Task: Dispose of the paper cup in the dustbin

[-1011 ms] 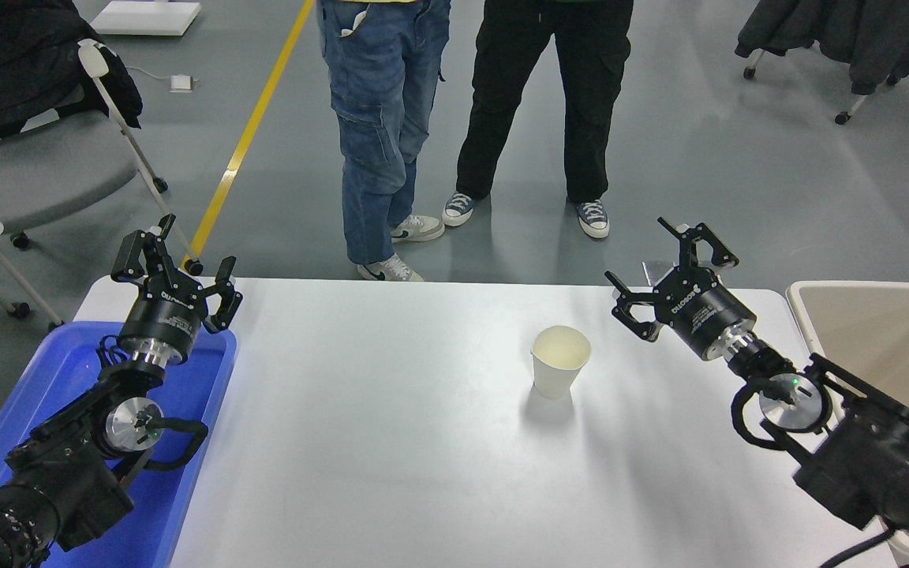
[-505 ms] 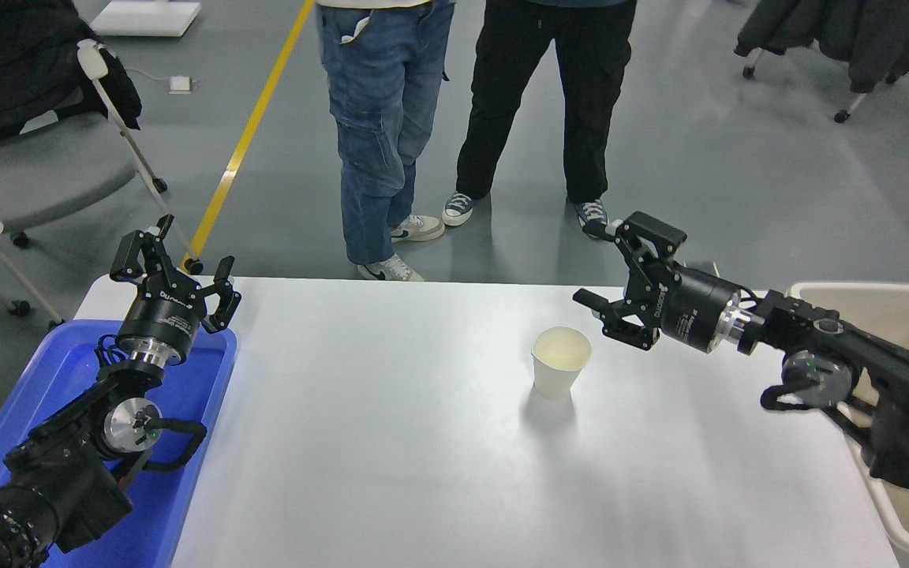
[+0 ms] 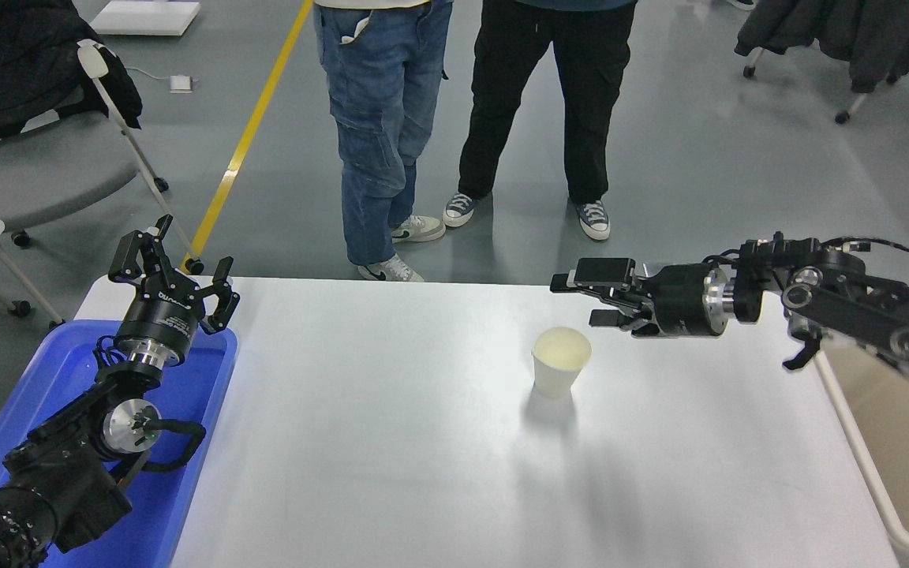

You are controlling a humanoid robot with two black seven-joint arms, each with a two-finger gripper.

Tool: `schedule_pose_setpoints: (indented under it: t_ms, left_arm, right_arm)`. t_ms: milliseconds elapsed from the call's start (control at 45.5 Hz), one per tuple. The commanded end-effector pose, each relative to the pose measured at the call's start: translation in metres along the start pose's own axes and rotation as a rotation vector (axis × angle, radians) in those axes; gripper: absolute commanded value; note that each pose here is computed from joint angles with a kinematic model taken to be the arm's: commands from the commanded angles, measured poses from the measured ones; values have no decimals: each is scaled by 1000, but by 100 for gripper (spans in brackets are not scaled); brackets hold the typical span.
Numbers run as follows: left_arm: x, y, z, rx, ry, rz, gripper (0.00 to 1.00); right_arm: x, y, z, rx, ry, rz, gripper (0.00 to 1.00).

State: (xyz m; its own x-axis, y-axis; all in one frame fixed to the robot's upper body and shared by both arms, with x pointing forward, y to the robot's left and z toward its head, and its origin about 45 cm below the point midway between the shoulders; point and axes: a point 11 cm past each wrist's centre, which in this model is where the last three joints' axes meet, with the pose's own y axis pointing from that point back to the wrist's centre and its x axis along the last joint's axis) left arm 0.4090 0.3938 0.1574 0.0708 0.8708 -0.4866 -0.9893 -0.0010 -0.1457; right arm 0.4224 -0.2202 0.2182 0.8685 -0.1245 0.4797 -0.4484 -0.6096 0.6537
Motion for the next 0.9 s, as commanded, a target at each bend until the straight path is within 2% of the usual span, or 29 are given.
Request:
schedule_pose_setpoints:
  t_ms: [0, 462, 879]
  left_arm:
    - [0, 1, 0, 0, 0, 1, 100]
    - [0, 0, 1, -1, 0, -1, 100]
    - [0, 0, 1, -1, 0, -1, 100]
  right_arm:
    - [-7, -17, 17, -158, 180, -93, 100]
    - [0, -50, 18, -241, 241, -80, 100]
    - [-5, -54, 45, -323, 253, -61, 100]
